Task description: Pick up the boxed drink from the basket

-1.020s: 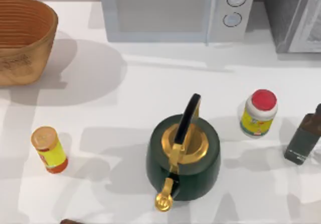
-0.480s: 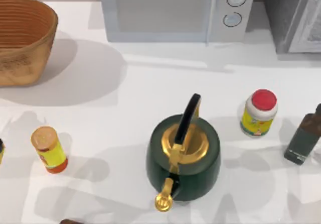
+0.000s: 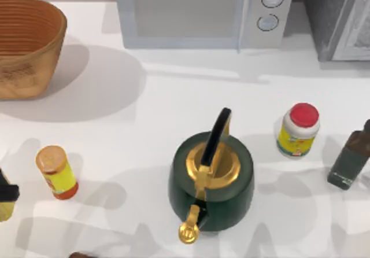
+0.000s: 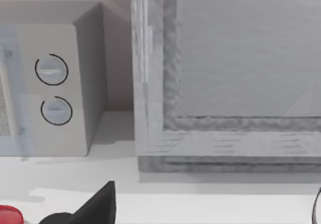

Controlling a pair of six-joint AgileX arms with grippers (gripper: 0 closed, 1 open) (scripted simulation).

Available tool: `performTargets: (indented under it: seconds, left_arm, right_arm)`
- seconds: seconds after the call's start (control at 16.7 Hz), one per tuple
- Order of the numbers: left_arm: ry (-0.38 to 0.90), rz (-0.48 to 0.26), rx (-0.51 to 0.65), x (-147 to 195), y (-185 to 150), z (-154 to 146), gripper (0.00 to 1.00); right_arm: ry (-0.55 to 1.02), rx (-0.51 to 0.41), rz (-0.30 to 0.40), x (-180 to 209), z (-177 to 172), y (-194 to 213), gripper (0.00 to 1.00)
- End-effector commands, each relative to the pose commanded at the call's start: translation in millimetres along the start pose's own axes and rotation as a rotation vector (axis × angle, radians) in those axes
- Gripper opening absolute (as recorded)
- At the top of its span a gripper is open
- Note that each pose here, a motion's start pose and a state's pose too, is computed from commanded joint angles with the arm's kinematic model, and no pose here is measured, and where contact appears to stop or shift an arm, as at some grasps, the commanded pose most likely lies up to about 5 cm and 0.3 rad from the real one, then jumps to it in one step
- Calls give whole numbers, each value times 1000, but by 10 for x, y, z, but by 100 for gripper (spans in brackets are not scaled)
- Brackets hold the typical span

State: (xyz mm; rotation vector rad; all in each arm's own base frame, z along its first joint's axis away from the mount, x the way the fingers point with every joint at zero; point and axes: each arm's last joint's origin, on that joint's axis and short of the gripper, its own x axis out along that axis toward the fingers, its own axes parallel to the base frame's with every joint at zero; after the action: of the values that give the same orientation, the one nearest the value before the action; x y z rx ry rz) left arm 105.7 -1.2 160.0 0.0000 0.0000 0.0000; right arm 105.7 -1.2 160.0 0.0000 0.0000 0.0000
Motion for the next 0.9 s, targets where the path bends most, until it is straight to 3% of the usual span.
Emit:
performTargets:
  seconds: [0.24,0.42,0.9]
  left_arm:
    - [5,14,2,22,-11,7,0]
    - [-2,69,7,89,-60,78,0]
    - [-25,395,11,378,-365,284,0]
  right_arm:
    - [0,0,0,0,0,0,100]
    - [0,0,0,0,0,0,100]
    - [0,0,0,0,0,0,100]
